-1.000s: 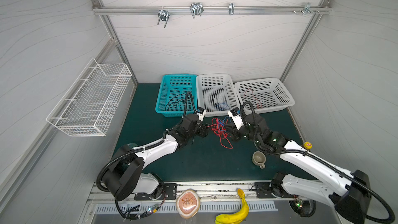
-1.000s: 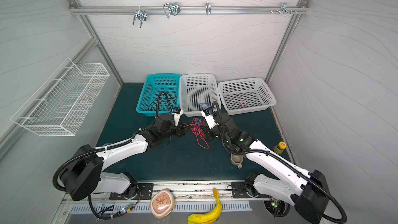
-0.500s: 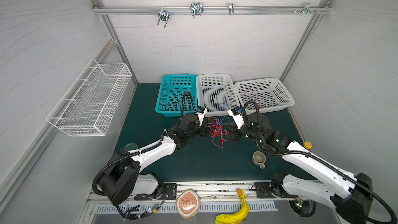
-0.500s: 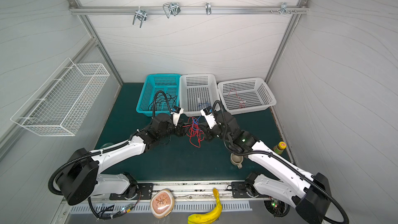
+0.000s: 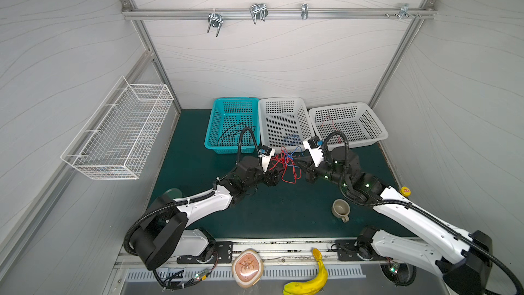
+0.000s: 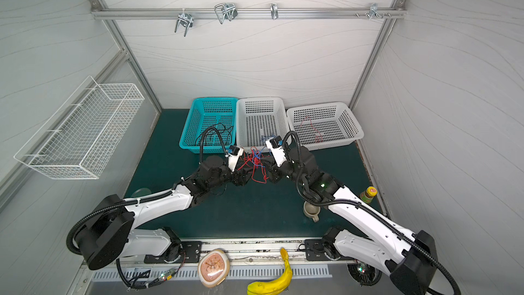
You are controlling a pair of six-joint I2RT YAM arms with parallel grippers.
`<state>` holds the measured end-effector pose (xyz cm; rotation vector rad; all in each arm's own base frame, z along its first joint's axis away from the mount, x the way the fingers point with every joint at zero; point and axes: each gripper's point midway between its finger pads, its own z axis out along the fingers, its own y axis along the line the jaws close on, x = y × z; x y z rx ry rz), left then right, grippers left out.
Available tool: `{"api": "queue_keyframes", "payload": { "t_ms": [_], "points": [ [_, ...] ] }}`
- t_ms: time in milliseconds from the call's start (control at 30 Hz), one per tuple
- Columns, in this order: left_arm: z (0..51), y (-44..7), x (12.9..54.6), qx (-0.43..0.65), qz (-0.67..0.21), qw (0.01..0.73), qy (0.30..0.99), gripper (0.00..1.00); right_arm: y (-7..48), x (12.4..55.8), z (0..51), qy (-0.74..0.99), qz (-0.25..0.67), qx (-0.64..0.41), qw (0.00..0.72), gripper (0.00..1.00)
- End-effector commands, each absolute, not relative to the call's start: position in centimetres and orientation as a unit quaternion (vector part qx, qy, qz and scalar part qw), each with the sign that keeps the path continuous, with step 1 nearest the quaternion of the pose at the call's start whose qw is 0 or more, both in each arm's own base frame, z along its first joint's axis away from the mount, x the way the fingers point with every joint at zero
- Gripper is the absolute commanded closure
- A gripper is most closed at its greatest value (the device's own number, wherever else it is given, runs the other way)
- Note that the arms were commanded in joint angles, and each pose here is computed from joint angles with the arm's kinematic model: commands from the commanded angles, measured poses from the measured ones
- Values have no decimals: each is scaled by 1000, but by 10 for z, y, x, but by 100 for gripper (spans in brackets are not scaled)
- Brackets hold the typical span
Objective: Untangle the cables
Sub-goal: 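Pull the blue wire up and away from the red wires with the right gripper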
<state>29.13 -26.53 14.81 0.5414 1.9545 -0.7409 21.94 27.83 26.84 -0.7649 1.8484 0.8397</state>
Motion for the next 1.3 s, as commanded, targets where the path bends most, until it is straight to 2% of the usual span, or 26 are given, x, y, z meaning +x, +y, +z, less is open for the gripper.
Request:
{"api": "queue_keyframes", "payload": {
  "t_ms": [0,400,533,733,1067,1267],
  "points": [
    [191,-259,305,184,-308,554,752,19,285,218,294,724,367,-320,489,100],
    [221,-267,304,169,-359,579,713,25,296,210,287,720,399,-332,460,100],
    [217,-270,307,166,-360,571,719,36,298,207,291,712,412,-333,460,100],
    [214,-272,310,159,-364,566,722,64,301,205,290,710,422,-334,454,100],
    [211,-275,311,165,-360,554,732,98,299,212,287,720,408,-324,458,100],
    [206,-269,312,161,-346,552,741,100,293,221,284,733,383,-310,469,100]
  ]
}}
